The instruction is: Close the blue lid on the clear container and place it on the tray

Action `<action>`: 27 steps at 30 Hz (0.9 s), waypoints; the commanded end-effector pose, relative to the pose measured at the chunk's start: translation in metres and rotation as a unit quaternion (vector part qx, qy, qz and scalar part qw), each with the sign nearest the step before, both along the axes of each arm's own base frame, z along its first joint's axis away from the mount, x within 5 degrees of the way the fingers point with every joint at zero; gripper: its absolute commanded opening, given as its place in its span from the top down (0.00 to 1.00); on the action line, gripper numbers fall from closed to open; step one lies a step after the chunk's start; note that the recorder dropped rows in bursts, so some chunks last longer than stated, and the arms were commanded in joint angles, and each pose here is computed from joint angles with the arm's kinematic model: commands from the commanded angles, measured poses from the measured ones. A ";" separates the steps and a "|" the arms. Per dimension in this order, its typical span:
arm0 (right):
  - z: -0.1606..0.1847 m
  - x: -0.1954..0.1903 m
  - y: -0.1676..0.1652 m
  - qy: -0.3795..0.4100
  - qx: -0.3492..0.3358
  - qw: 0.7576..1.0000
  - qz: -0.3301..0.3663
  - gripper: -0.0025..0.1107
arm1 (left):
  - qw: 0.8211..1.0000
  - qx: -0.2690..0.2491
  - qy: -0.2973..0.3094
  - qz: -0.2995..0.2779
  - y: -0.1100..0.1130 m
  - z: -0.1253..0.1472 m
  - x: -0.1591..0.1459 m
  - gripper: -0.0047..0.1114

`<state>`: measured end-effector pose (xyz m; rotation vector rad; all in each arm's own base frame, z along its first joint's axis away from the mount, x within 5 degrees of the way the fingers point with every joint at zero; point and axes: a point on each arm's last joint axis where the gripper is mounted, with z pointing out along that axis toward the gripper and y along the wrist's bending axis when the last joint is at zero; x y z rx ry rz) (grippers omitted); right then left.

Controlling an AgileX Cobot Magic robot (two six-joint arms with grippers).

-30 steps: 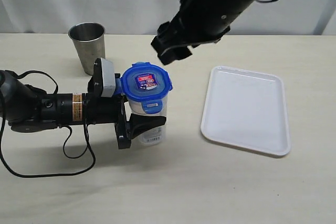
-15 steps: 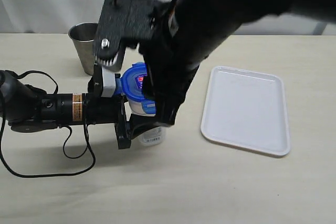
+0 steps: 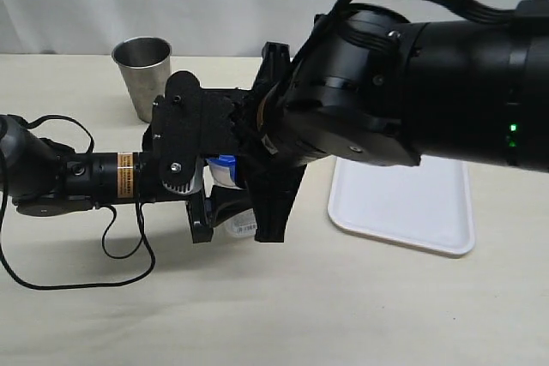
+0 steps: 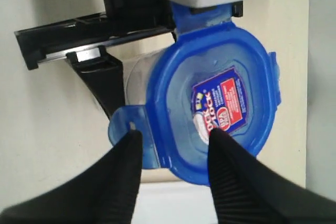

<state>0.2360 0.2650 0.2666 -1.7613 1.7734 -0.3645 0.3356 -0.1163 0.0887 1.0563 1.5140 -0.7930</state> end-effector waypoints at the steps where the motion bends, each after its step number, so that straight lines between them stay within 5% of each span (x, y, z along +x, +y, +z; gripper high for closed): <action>1: 0.004 -0.004 -0.001 0.007 0.003 1.000 0.010 0.63 | 1.000 -0.013 -0.009 0.000 -0.001 0.006 0.002 0.96; 27: -0.049 0.007 0.010 0.012 -0.055 0.998 0.027 0.67 | 1.000 -0.012 -0.010 -0.003 -0.001 0.006 0.002 0.96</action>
